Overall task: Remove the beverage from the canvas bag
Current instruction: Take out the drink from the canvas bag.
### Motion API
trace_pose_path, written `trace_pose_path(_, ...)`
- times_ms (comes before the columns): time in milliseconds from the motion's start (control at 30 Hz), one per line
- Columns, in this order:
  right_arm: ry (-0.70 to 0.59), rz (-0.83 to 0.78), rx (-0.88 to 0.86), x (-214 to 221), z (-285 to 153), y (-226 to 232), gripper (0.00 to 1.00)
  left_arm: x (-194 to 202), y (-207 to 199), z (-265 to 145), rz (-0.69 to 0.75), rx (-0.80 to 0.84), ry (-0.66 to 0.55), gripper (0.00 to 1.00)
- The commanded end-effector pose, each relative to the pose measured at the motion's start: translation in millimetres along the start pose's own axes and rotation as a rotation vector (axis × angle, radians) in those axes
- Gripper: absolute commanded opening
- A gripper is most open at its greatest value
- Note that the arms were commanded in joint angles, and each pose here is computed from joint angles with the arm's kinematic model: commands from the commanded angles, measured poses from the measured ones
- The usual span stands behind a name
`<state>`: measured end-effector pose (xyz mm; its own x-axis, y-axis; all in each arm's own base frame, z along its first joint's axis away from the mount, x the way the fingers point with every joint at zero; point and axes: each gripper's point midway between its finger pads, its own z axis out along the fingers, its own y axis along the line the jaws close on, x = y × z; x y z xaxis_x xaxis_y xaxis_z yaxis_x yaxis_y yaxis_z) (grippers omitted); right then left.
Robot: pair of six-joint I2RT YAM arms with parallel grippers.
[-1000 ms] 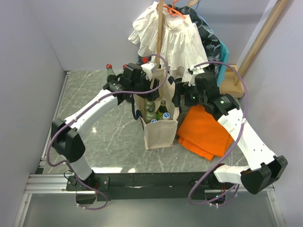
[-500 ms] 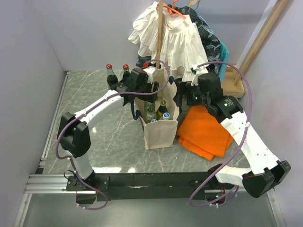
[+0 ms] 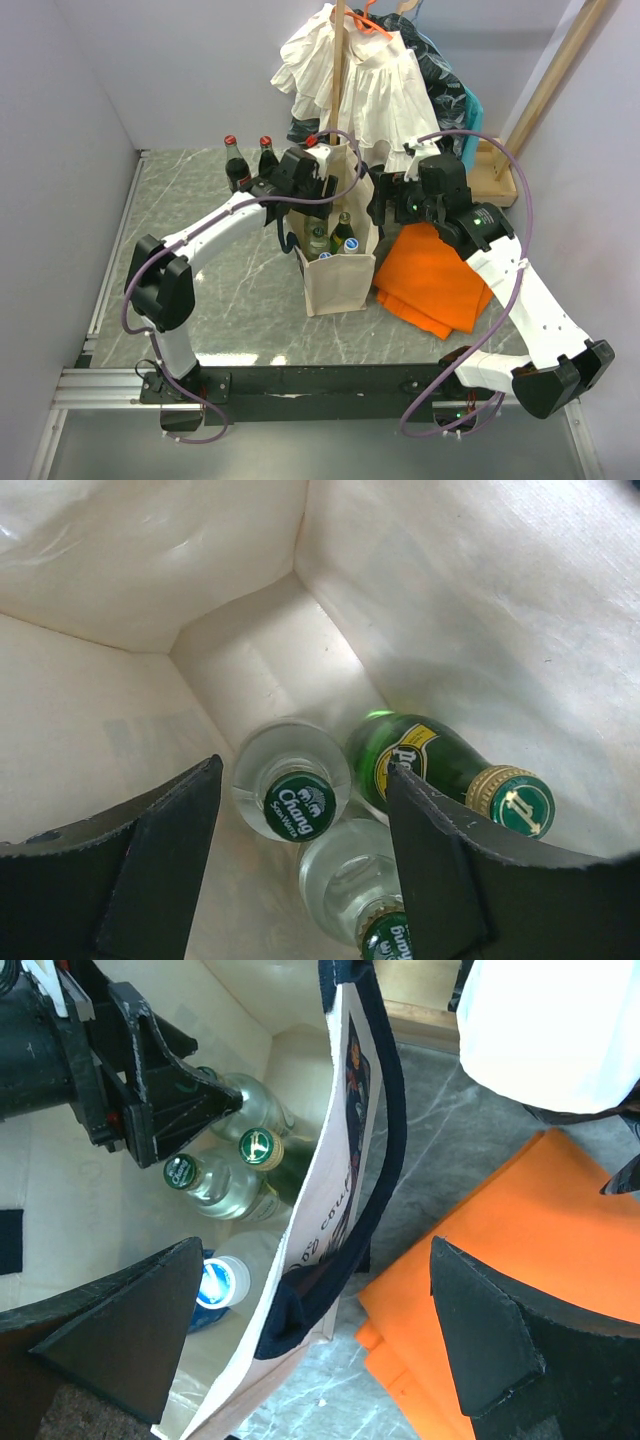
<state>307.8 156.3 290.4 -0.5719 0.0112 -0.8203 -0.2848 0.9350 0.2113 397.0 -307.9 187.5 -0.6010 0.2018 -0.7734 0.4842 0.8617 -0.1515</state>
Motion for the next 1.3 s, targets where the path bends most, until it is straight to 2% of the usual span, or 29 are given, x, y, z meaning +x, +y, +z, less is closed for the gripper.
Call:
trace_pose_path(0,-0.056,0.006,-0.003,-10.5,-9.4,1.1,1.00,-3.1,0.3,-2.5,0.023,-0.039,-0.014,0.72)
trace_pose_path(300,-0.052,0.006,0.000,-8.8,-10.0,0.1,1.00,0.7,-2.4,1.5,0.021,-0.045,-0.009,0.72)
trace_pose_path(467,-0.053,0.007,0.001,-8.4,-9.9,-0.6,1.00,4.3,-0.8,2.7,0.023,-0.056,0.003,0.65)
trace_pose_path(533,-0.055,0.008,-0.001,-8.8,-10.9,0.1,1.00,4.8,0.9,3.2,0.020,-0.066,0.004,0.58)
trace_pose_path(867,-0.064,0.010,0.019,-9.3,-14.8,-3.6,1.00,3.3,0.8,-4.5,0.018,-0.065,-0.014,0.63)
trace_pose_path(1000,-0.065,0.014,0.017,-9.3,-15.5,-3.5,1.00,1.6,0.9,-8.0,0.024,-0.065,-0.031,0.60)
trace_pose_path(1133,-0.066,0.016,0.015,-8.3,-16.7,-2.8,1.00,6.8,3.7,-3.6,0.031,-0.080,-0.006,0.49)
trace_pose_path(1267,-0.064,0.018,0.019,-7.1,-16.3,-3.9,1.00,0.5,-0.4,-7.6,0.026,-0.071,-0.037,0.41)
